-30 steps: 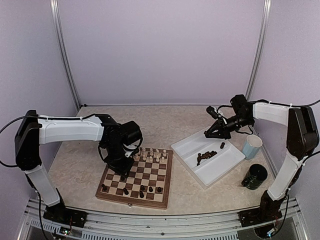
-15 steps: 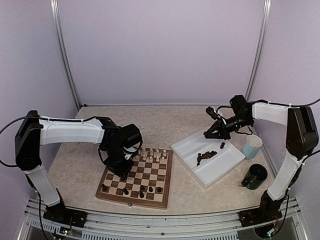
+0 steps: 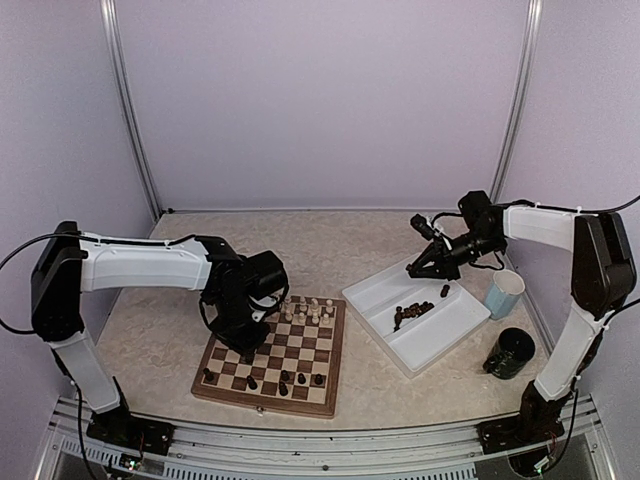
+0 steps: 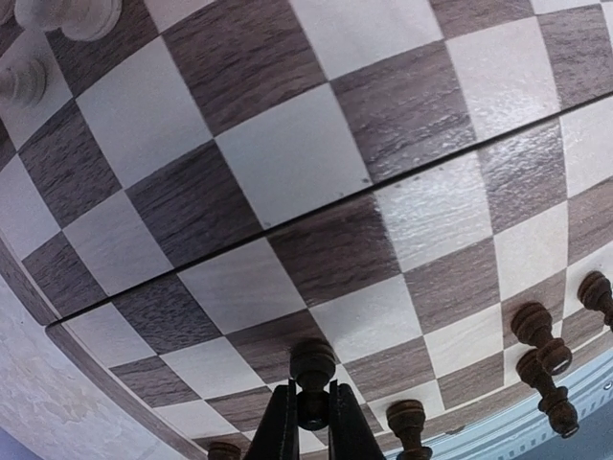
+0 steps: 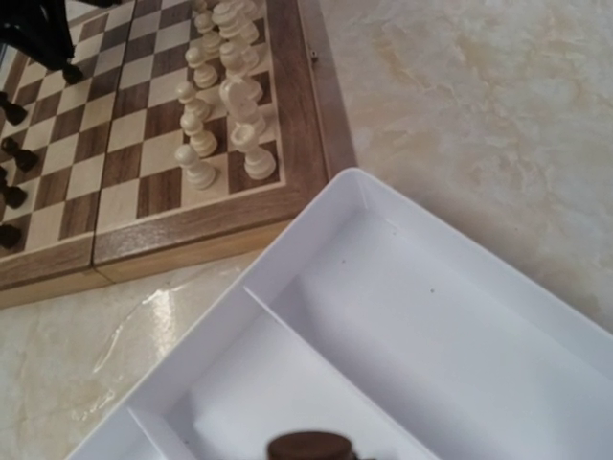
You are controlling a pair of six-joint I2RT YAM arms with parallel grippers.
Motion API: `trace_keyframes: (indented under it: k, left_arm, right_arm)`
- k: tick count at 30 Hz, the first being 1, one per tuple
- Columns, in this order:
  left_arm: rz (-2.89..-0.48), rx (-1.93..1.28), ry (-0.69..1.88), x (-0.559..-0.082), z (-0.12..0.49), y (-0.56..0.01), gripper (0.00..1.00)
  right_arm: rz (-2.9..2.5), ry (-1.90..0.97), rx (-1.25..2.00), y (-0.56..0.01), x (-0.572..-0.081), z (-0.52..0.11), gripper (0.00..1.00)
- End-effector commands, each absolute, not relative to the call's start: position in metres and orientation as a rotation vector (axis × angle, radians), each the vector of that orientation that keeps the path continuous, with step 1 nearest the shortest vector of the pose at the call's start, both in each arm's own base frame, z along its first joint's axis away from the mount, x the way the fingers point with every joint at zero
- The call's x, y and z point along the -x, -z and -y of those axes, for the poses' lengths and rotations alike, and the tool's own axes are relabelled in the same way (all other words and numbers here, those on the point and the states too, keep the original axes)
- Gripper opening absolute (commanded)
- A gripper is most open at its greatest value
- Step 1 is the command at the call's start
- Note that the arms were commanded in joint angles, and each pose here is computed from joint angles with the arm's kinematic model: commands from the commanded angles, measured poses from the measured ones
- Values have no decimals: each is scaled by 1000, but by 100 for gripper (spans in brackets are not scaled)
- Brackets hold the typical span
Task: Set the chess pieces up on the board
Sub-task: Pick up the pawn from the chessboard, then place the pawn on d7.
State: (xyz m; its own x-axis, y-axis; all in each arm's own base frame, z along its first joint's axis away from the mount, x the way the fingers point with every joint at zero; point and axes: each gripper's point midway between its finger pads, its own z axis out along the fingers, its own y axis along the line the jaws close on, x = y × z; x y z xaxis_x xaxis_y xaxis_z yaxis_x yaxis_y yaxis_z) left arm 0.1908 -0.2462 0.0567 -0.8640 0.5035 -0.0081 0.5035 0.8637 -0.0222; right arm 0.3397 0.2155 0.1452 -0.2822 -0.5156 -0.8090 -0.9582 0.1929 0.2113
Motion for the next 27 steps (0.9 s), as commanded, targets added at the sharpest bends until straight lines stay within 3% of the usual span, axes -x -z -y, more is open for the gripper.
trace_keyframes:
  k: [1,27]
  left_arm:
    - [-2989,-859,103,-190,265,-69,3]
    - [-3010,-1044,212,-158,300,-59,3]
  right_arm:
    - [-1887,-1003,1390,-141,-335,-220,3]
    - [-1884,-1003,1403,-142,-333,-222,3]
